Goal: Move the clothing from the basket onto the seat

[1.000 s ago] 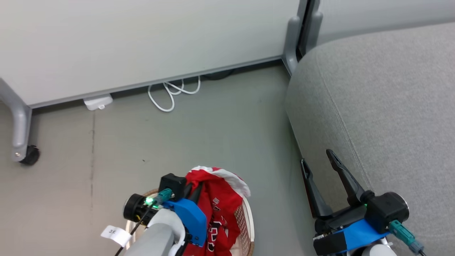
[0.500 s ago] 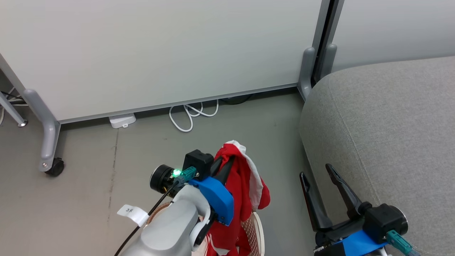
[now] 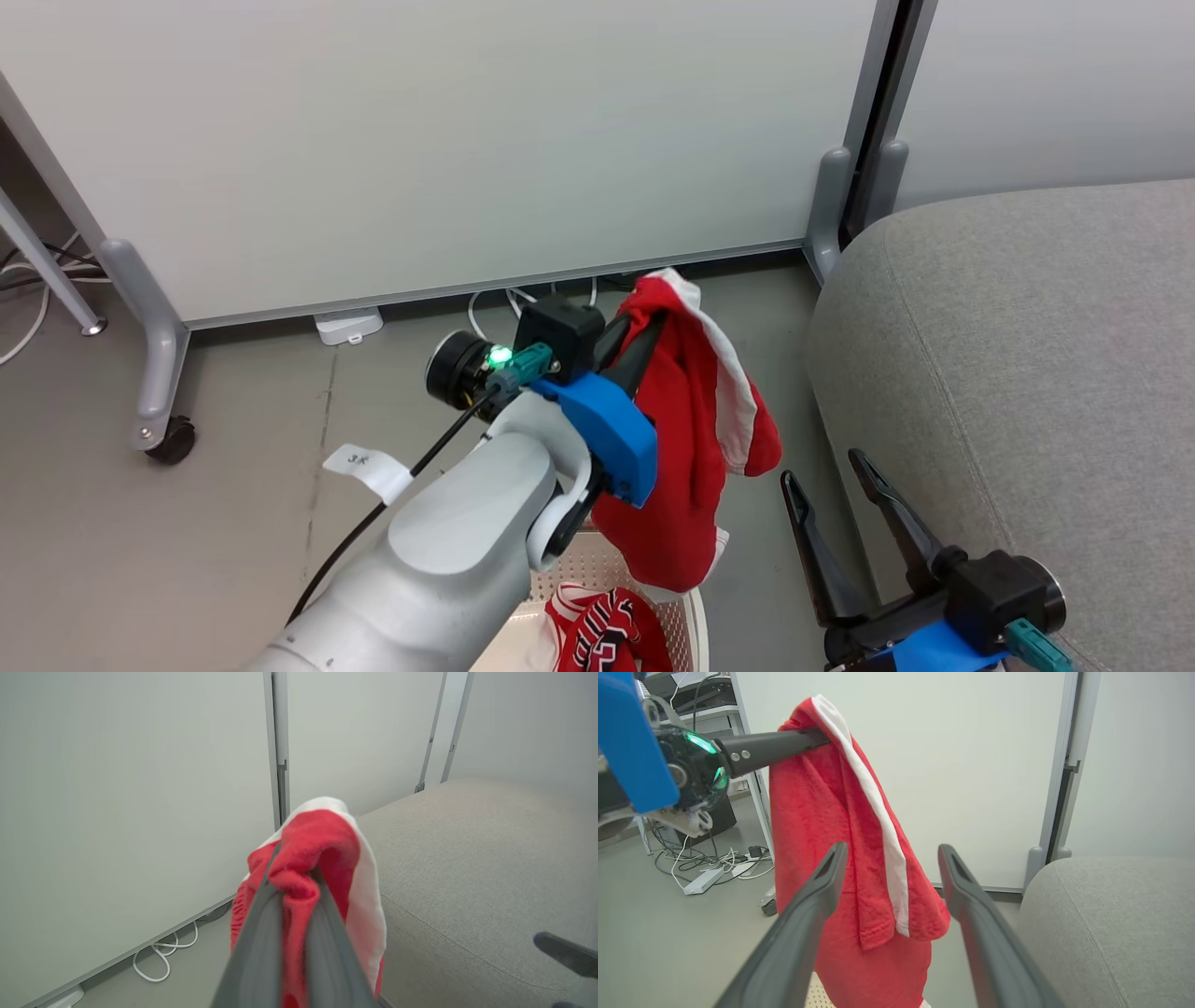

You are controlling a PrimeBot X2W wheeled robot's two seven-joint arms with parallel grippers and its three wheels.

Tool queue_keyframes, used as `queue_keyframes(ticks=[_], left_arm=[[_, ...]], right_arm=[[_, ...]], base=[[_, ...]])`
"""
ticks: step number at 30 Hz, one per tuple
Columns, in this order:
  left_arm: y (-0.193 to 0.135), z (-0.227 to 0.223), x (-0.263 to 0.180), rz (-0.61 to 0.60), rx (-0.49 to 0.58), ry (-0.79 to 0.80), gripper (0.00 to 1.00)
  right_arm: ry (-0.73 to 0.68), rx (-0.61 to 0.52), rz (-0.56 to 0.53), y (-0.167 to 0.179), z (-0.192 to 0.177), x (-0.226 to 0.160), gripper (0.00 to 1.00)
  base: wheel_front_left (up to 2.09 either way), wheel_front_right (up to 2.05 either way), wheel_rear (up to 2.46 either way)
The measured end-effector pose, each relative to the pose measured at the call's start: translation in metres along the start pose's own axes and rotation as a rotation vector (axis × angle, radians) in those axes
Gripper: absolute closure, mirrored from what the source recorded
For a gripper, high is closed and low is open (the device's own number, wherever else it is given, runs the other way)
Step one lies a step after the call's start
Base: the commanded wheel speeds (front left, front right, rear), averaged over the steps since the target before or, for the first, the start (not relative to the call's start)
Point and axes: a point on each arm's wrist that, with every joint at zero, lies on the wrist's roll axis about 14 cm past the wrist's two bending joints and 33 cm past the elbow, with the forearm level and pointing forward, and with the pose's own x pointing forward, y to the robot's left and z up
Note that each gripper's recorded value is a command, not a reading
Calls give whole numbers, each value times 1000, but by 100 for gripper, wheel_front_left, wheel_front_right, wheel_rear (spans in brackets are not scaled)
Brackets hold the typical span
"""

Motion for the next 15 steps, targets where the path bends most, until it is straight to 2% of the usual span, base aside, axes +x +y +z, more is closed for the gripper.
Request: queue_keyframes(ticks=[7,15], left_arm=[[-8,22,6,-25,29,-32,100],[-14,23,8,-35,32,-28,100]], right_arm=[[5,-3,21,7,-1,1,0],[12,-7,22,7,-4,-1,0]], base=[[0,0,0],[0,0,0]])
